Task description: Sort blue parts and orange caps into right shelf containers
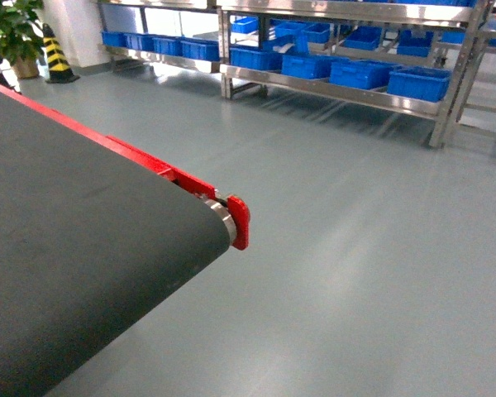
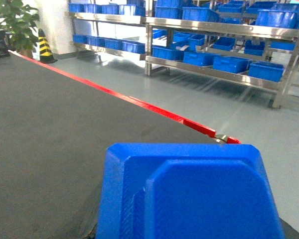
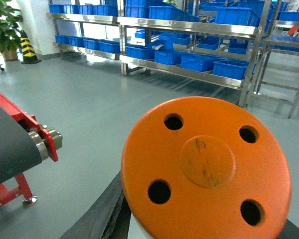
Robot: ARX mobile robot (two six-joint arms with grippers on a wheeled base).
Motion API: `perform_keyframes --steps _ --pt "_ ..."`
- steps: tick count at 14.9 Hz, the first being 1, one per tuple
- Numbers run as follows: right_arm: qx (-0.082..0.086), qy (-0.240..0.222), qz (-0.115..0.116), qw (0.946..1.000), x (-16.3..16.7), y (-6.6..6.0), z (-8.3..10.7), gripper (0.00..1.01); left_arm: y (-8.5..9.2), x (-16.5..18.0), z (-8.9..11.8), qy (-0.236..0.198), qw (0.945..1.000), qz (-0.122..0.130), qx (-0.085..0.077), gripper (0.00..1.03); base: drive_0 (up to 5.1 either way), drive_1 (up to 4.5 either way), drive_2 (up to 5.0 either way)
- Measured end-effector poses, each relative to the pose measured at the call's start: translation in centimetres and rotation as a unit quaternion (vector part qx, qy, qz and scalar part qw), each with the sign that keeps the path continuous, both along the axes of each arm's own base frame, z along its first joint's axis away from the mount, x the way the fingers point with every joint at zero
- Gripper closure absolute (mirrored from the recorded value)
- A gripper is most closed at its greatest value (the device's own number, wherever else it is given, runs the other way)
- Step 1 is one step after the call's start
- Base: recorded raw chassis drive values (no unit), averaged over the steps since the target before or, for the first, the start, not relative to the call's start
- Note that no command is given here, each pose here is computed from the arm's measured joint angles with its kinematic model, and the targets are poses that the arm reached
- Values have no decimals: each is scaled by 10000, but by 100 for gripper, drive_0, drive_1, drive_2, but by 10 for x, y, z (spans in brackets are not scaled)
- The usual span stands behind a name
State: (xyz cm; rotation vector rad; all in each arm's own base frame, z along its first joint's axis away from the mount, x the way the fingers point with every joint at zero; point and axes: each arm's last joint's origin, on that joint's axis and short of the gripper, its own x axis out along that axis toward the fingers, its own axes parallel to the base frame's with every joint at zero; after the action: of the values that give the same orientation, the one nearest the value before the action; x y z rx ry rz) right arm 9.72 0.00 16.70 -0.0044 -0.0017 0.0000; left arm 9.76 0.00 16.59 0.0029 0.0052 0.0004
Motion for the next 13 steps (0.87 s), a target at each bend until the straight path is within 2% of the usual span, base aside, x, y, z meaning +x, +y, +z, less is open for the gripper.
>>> perform_keyframes --steps 13 --pt "0 0 0 10000 0 0 0 57 0 0 0 0 10000 0 0 60 -160 -160 -160"
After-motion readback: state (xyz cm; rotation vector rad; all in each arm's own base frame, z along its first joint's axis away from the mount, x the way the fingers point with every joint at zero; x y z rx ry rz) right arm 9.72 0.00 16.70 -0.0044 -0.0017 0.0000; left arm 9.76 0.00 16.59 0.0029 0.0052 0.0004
